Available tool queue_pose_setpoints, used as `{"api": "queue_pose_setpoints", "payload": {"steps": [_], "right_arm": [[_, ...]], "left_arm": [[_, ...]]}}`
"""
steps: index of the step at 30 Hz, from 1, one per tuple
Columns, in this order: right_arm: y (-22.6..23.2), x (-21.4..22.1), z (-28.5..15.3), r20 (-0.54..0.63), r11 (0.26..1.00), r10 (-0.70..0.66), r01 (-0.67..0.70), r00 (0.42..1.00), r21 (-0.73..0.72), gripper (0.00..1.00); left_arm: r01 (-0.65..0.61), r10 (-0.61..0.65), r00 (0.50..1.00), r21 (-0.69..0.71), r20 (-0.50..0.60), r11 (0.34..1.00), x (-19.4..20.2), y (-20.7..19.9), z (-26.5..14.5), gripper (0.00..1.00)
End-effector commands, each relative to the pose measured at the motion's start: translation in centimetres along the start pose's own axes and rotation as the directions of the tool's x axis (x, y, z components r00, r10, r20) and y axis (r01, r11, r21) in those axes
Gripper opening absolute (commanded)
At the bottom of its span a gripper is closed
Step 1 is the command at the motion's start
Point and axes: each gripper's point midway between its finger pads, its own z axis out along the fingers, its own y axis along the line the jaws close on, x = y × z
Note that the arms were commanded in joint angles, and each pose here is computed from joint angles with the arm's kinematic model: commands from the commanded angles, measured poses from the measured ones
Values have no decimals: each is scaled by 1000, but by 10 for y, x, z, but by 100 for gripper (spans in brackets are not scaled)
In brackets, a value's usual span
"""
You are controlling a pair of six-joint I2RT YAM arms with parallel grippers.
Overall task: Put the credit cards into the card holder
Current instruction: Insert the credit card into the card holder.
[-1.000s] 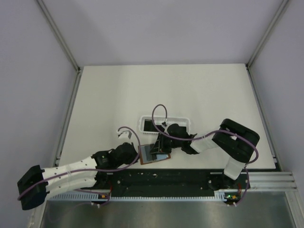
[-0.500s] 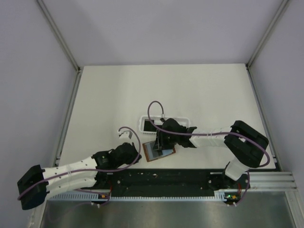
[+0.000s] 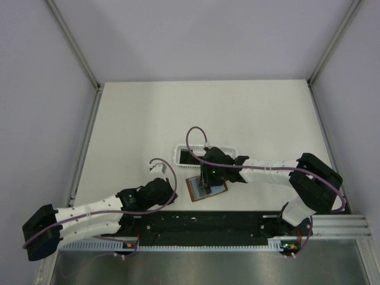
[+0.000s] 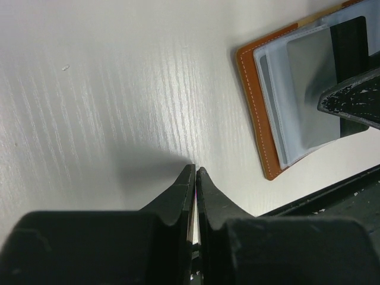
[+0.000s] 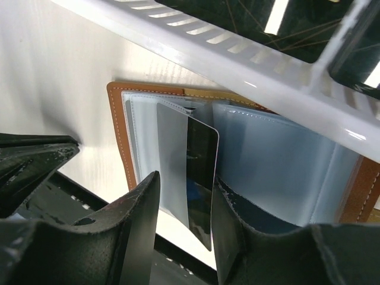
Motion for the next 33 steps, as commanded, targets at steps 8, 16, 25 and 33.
{"api": "queue_pose_setpoints", "payload": {"steps": [8, 16, 25, 33], "right_arm": [[8, -12, -12, 42, 999, -50, 49, 998, 10, 38], [14, -7, -8, 27, 999, -20, 21, 999, -40, 37], [17, -4, -7, 20, 998, -11, 12, 1000, -61, 36], [19, -1, -3, 3, 997, -6, 6, 1000, -75, 32]], "left_arm": [[-75, 29, 986, 276, 167, 958, -44, -71, -12, 39], [-118, 93, 990, 268, 104, 956, -32, -82, 14, 39], [-115, 100, 992, 237, 72, 965, -26, -83, 30, 33], [-125, 111, 991, 227, 72, 966, -26, -82, 32, 17]]}}
